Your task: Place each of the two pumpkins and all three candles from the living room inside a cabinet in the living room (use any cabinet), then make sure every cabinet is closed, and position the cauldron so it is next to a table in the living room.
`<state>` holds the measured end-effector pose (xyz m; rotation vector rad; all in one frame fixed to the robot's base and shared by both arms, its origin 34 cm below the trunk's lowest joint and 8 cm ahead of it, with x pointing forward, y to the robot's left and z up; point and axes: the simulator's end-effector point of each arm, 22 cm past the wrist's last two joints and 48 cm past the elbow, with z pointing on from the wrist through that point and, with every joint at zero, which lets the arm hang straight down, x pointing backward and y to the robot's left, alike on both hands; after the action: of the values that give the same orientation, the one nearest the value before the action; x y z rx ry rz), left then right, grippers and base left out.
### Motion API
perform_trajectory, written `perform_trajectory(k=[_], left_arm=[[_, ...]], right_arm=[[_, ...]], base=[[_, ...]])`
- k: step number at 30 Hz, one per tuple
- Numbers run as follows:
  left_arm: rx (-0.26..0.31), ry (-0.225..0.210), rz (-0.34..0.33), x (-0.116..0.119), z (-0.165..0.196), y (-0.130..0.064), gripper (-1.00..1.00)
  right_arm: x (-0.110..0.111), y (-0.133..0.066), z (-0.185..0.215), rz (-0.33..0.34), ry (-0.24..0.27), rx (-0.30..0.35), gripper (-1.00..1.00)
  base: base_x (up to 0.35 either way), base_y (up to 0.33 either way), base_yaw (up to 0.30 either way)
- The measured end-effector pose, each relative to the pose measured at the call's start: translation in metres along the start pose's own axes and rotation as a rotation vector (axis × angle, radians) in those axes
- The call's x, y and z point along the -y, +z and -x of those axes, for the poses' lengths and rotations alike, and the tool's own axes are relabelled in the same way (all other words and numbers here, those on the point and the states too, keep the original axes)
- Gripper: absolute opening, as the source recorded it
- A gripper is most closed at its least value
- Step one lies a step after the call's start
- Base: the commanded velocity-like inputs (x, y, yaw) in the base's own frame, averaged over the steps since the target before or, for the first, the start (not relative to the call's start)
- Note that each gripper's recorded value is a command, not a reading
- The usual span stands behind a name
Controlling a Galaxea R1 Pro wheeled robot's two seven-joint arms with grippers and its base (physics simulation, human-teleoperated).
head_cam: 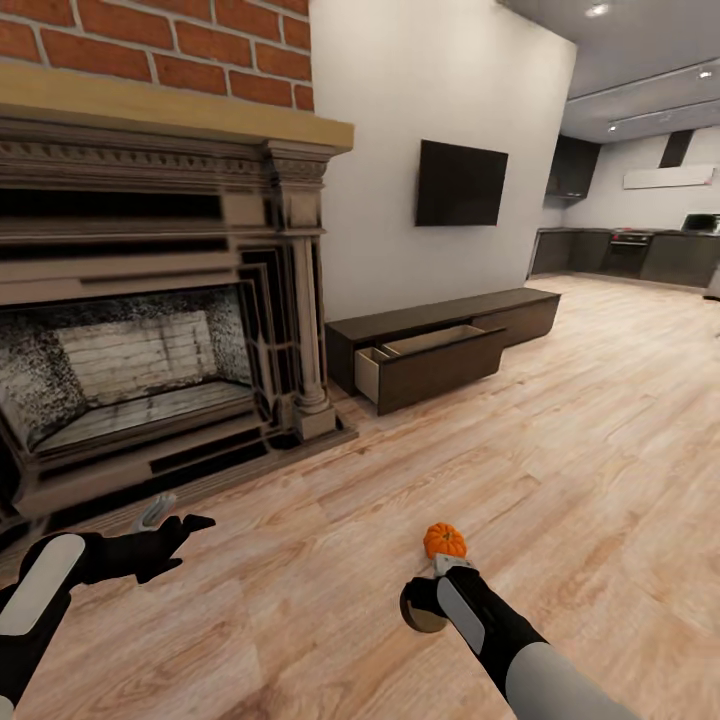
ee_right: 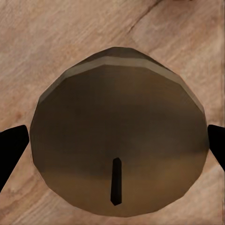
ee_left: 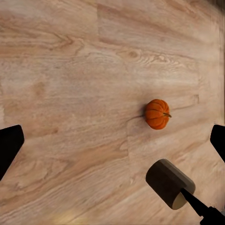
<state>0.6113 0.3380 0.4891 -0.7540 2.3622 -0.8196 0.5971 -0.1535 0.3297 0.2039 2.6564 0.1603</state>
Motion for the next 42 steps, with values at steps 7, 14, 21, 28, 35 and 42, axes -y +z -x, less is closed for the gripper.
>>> perform_trajectory(k=[7, 14, 21, 28, 35, 42], left_arm=[[0.02, 0.01, -0.019, 0.01, 0.006, -0.011, 1.0], [0.033, 0.016, -0.032, 0.022, 0.011, -0.021, 1.0], [0.034, 0.016, -0.034, 0.034, 0.019, -0.029, 1.0], [0.034, 0.018, -0.032, 0.038, 0.021, -0.032, 1.0], [0.033, 0.02, -0.034, 0.051, 0.028, -0.04, 1.0], [0.031, 0.023, -0.035, 0.064, 0.034, -0.048, 1.0]], right_arm=[[-0.003, -0.011, 0.011, 0.004, -0.002, 0.028, -1.0], [-0.005, -0.023, 0.022, 0.007, -0.002, 0.047, -1.0], [-0.008, -0.035, 0.033, 0.008, -0.001, 0.047, -1.0], [-0.009, -0.039, 0.036, 0.008, 0.0, 0.047, -1.0], [-0.012, -0.051, 0.047, 0.008, -0.001, 0.049, -1.0], [-0.015, -0.065, 0.059, 0.008, -0.001, 0.052, -1.0]], base=[[-0.235, 0.0, -0.289], [-0.325, 0.0, -0.289], [-0.192, 0.0, -0.289], [-0.01, 0.0, -0.289], [0.0, 0.0, -0.289], [0.0, 0.0, -0.289]])
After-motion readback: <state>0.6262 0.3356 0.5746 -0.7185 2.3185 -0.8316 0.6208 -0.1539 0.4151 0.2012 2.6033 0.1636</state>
